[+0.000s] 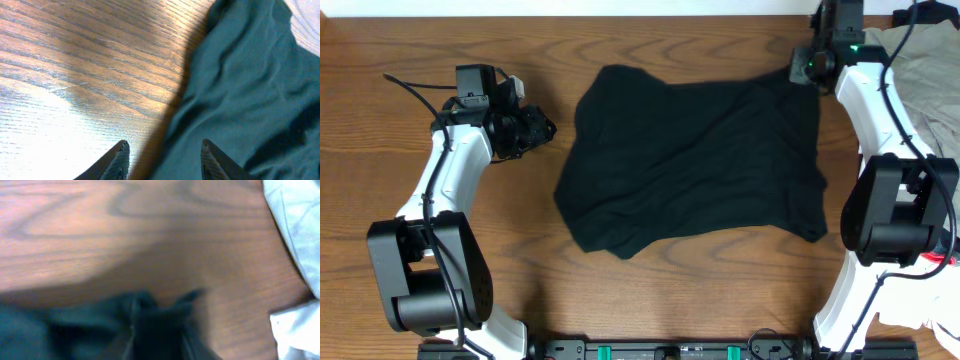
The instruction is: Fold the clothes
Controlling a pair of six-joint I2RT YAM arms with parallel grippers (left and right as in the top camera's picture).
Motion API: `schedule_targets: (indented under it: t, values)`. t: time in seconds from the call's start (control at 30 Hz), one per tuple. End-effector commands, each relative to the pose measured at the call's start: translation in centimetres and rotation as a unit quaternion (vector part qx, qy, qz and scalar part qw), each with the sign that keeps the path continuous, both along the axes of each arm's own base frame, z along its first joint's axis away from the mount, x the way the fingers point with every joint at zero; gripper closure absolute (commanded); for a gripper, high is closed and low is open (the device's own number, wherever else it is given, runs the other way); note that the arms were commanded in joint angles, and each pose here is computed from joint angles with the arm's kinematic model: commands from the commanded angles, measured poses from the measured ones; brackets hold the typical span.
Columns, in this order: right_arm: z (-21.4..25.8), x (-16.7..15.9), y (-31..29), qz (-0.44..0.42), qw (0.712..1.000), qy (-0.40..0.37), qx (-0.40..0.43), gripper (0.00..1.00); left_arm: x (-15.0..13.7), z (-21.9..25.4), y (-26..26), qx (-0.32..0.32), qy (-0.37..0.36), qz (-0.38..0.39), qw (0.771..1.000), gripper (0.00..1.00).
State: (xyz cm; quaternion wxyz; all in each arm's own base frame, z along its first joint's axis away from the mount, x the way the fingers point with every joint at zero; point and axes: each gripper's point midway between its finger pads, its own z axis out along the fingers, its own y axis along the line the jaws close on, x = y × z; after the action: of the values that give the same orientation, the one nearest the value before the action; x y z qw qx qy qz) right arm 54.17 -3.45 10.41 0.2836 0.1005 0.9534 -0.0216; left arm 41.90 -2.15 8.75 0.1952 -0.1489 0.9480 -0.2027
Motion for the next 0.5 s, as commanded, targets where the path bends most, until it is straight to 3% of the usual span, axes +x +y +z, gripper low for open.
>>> schedule_targets:
  t: [0.0,0.07,0.23,0.47]
  values:
    - [-1.2,-0.5,-0.9,-0.027,0.999,0.019,-0.003,0.57,0.5,0.6,0.0,0.002,-0.01,-0.006,1.0,0.49]
    - [-1.4,-1.0,-0.8,-0.017,0.999,0.03,-0.008,0.49,0.5,0.6,-0.1,0.0,-0.01,-0.007,1.0,0.45]
    - [-0.7,-2.9,0.0,0.009,0.998,0.062,0.001,0.49,0.7,1.4,-2.1,-0.025,-0.034,-0.06,0.997,0.43]
    - [-1.1,-8.7,3.3,0.089,0.98,0.167,0.062,0.46,1.4,1.7,-6.3,0.039,-0.096,-0.176,0.979,0.43]
